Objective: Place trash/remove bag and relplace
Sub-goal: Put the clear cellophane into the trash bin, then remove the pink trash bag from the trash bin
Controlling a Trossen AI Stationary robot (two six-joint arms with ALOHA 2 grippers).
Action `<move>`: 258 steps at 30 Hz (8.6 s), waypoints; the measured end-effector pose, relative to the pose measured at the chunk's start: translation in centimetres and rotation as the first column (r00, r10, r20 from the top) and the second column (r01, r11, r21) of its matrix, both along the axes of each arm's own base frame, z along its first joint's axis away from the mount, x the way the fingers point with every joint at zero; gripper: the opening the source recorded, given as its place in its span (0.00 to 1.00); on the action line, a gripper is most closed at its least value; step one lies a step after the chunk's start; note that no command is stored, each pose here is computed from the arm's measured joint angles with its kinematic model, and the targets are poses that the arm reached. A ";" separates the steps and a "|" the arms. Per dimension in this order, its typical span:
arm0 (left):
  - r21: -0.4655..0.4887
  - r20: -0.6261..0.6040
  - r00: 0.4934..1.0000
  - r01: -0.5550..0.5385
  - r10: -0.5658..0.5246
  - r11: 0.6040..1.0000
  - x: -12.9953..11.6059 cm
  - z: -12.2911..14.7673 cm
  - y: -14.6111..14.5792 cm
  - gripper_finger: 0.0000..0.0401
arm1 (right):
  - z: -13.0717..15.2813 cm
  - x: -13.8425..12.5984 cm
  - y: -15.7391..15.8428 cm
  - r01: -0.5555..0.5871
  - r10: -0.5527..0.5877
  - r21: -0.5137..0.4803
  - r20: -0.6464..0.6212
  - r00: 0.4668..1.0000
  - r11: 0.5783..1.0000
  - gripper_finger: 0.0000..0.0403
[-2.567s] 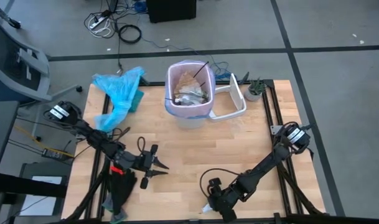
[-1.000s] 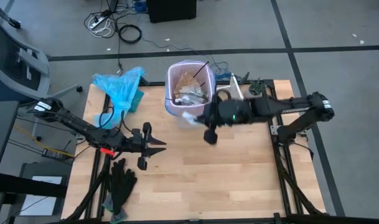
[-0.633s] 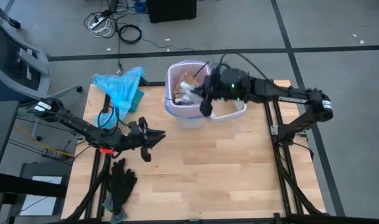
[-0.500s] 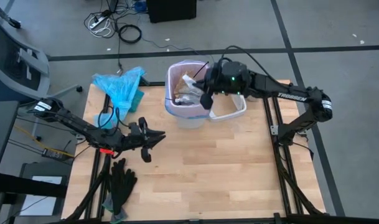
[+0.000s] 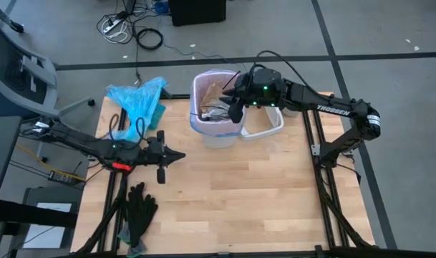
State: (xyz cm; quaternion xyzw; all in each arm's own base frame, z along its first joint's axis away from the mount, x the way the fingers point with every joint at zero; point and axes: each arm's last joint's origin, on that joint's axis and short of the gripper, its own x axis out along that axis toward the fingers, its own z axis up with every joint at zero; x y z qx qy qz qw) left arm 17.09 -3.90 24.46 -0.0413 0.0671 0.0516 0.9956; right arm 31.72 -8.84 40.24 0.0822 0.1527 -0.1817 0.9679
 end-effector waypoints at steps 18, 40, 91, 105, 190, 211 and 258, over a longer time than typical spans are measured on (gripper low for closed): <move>0.199 -0.363 0.931 0.043 0.033 0.979 -3.8 3.1 1.6 0.01 | -1.7 -6.0 6.8 0.356 -0.147 0.302 -0.543 0.827 0.884 0.12; 0.144 -0.353 0.934 -0.007 0.058 0.990 -4.2 3.2 1.8 0.01 | -13.9 -15.7 15.9 0.739 -0.486 0.322 -0.589 0.646 0.592 0.21; -0.137 -0.248 0.939 -0.278 0.239 0.951 -4.0 3.7 2.1 0.01 | -27.0 -11.9 9.5 0.500 -0.209 0.412 -0.575 0.791 0.762 0.03; -0.114 -0.217 0.950 -0.251 0.222 0.961 -3.8 4.0 2.0 0.01 | -15.2 -10.4 12.4 0.308 -0.008 0.448 -0.556 0.831 0.839 0.00; 0.114 -0.326 0.939 -0.076 0.110 0.991 -3.7 3.5 3.7 0.00 | 0.5 -10.8 8.0 0.320 -0.266 0.383 -0.188 0.945 0.867 0.28; 0.067 -0.245 0.968 -0.034 0.049 0.997 -3.0 4.3 5.2 0.00 | -17.2 -12.6 12.3 0.288 -0.385 0.684 -0.011 0.923 0.670 0.28; -0.063 -0.261 0.852 -0.484 0.453 0.873 -0.3 2.9 10.8 0.00 | -13.1 -11.1 -12.9 -0.470 0.304 0.492 0.380 0.873 0.733 0.09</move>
